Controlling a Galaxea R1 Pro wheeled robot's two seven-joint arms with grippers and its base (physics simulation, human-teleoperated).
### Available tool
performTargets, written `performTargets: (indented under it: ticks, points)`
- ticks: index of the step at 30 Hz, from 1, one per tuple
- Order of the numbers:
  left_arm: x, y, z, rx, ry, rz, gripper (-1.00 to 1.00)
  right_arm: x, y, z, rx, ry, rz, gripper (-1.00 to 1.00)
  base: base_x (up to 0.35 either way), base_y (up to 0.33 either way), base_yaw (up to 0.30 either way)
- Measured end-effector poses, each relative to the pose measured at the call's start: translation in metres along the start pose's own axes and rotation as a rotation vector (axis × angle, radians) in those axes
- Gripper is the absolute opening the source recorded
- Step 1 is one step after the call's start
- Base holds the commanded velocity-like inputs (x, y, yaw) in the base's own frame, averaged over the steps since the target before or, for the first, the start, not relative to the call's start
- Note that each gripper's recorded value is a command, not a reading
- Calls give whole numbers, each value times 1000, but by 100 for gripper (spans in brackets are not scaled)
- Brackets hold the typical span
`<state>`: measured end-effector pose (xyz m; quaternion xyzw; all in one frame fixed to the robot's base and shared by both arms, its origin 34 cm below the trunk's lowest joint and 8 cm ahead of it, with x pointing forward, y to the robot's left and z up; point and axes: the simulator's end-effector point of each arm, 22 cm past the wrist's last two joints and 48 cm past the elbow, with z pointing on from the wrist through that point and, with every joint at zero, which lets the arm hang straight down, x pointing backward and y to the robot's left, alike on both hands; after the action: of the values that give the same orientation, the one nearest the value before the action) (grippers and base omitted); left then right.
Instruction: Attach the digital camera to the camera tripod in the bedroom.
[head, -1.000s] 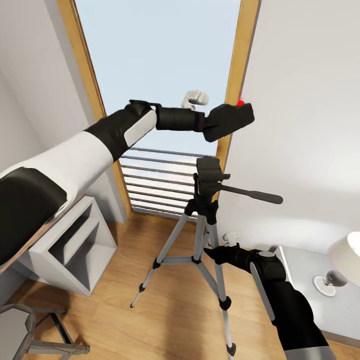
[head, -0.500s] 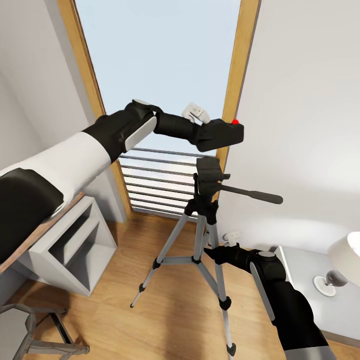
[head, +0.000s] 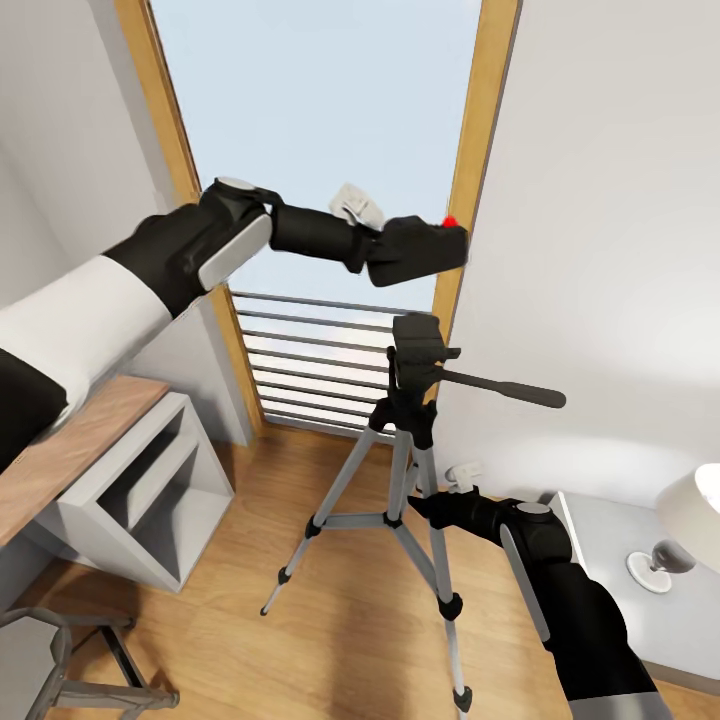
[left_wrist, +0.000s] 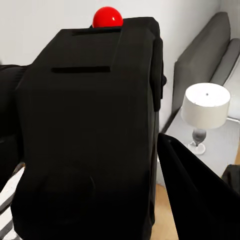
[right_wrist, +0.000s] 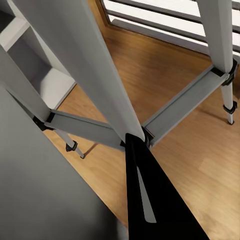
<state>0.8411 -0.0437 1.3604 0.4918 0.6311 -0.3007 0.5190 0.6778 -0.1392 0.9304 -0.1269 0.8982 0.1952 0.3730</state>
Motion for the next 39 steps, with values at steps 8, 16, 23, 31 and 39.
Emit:
performTargets:
  ticks: [8, 16, 23, 31, 39]
  points:
    - [-9, -5, -35, 28, -15, -38, -100, 0, 0, 0, 0, -1, -1, -100, 0, 0, 0]
    - [-22, -15, -47, 80, -72, -119, -100, 0, 0, 0, 0, -1, -1, -100, 0, 0, 0]
    - [-27, -22, -74, 91, -83, -77, -100, 0, 0, 0, 0, -1, -1, -100, 0, 0, 0]
    - [-27, -31, -74, 108, -73, -70, -100, 0, 0, 0, 0, -1, -1, -100, 0, 0, 0]
    - [-6, -57, -46, 164, 3, -65, -100, 0, 0, 0, 1, -1, -1, -100, 0, 0, 0]
